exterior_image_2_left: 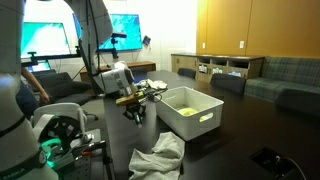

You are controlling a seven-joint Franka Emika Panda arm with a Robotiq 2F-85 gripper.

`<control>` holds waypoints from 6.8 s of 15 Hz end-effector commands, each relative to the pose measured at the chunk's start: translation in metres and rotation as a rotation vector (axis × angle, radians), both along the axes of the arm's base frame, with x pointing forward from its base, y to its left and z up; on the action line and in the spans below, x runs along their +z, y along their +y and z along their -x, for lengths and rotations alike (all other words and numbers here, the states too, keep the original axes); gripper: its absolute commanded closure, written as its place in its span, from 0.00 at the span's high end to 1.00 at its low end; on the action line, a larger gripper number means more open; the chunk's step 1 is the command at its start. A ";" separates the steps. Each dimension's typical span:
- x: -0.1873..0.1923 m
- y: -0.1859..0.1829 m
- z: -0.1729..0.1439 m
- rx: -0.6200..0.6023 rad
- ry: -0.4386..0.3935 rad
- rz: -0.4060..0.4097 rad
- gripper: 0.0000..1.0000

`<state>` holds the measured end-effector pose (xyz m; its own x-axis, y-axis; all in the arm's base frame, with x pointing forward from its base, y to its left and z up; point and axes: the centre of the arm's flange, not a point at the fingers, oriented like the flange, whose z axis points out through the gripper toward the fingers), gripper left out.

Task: Pick up the yellow towel and put it in the bucket, pick up the marker and put it in the cup, pick up the white towel and put it in the bucket, finally pick up the black masking tape and put it in the cup

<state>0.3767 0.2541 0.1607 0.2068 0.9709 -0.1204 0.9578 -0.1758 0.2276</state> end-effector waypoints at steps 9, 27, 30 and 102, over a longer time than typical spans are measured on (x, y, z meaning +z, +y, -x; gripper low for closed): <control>0.050 0.035 -0.021 -0.078 0.000 -0.160 0.14; 0.093 0.177 -0.046 -0.111 -0.094 -0.146 0.15; 0.086 0.195 -0.045 -0.155 -0.096 -0.179 0.15; 0.082 0.116 -0.050 -0.530 -0.170 -0.202 1.00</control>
